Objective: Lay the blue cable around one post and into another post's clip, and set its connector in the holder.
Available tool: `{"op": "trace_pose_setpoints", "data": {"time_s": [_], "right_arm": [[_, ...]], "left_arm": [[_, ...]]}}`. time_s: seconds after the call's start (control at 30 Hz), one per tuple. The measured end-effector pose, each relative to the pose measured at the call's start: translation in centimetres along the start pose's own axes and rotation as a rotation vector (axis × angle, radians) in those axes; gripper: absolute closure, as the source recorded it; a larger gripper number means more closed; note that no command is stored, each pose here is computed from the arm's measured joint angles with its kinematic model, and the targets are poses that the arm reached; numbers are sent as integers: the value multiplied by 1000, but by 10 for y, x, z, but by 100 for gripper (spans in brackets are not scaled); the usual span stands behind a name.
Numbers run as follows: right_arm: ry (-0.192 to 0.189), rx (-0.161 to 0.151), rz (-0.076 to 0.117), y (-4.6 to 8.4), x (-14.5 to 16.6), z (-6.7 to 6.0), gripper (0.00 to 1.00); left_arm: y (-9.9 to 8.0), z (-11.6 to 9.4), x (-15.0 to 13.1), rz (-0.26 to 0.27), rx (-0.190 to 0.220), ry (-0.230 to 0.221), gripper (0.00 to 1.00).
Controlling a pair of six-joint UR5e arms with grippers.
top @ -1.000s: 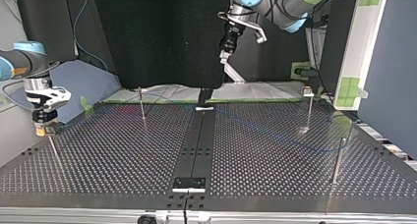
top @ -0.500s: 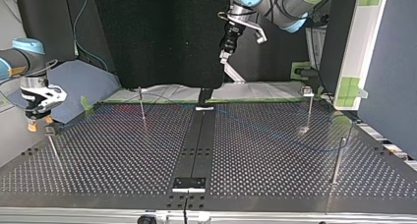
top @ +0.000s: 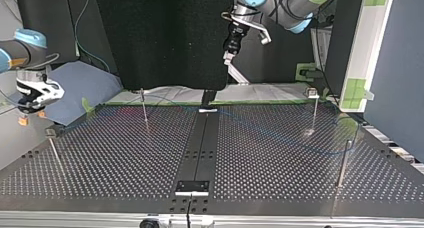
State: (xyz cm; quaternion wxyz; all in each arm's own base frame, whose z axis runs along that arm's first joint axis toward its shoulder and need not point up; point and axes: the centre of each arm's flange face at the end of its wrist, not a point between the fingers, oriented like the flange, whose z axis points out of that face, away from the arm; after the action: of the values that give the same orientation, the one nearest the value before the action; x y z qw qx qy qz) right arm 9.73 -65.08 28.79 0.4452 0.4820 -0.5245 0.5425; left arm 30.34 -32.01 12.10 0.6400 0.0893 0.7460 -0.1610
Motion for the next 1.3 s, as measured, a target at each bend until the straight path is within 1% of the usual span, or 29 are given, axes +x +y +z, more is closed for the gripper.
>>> {"op": "trace_pose_setpoints", "data": {"time_s": [0.07,0.2,0.23,0.33,0.43,0.57,0.6,0.7,1.0,1.07,1.17,1.2,1.3], "right_arm": [[15,-5,-9,-4,3,-5,0],[48,-16,-41,-18,8,-16,0],[52,-16,-45,-21,7,-19,0],[52,-16,-54,-35,-2,-27,0],[33,-1,-58,-50,-16,-36,0],[0,28,-70,-68,-33,-50,0],[-11,38,-76,-74,-39,-54,0],[-26,68,-91,-91,-47,-63,0],[-43,156,-126,-141,-58,-81,0],[-47,173,-132,-149,-59,-84,0],[-62,200,-149,-162,-63,-91,0],[-70,211,-157,-167,-65,-94,0],[-88,233,-175,-179,-69,-101,0]], "left_arm": [[0,0,0,-4,0,-2,0],[0,1,-1,-16,1,-7,0],[0,1,-1,-20,1,-8,0],[0,1,-1,-28,0,-9,0],[0,1,-1,-31,-1,-8,0],[0,1,-1,-33,-2,-8,0],[0,1,-1,-33,-2,-8,0],[0,1,-1,-41,-5,-10,0],[0,2,-2,-53,-8,-14,0],[0,4,-4,-58,-10,-19,0],[0,9,-8,-66,-19,-33,0],[0,11,-11,-69,-24,-40,0],[-1,20,-18,-75,-45,-60,0]]}}
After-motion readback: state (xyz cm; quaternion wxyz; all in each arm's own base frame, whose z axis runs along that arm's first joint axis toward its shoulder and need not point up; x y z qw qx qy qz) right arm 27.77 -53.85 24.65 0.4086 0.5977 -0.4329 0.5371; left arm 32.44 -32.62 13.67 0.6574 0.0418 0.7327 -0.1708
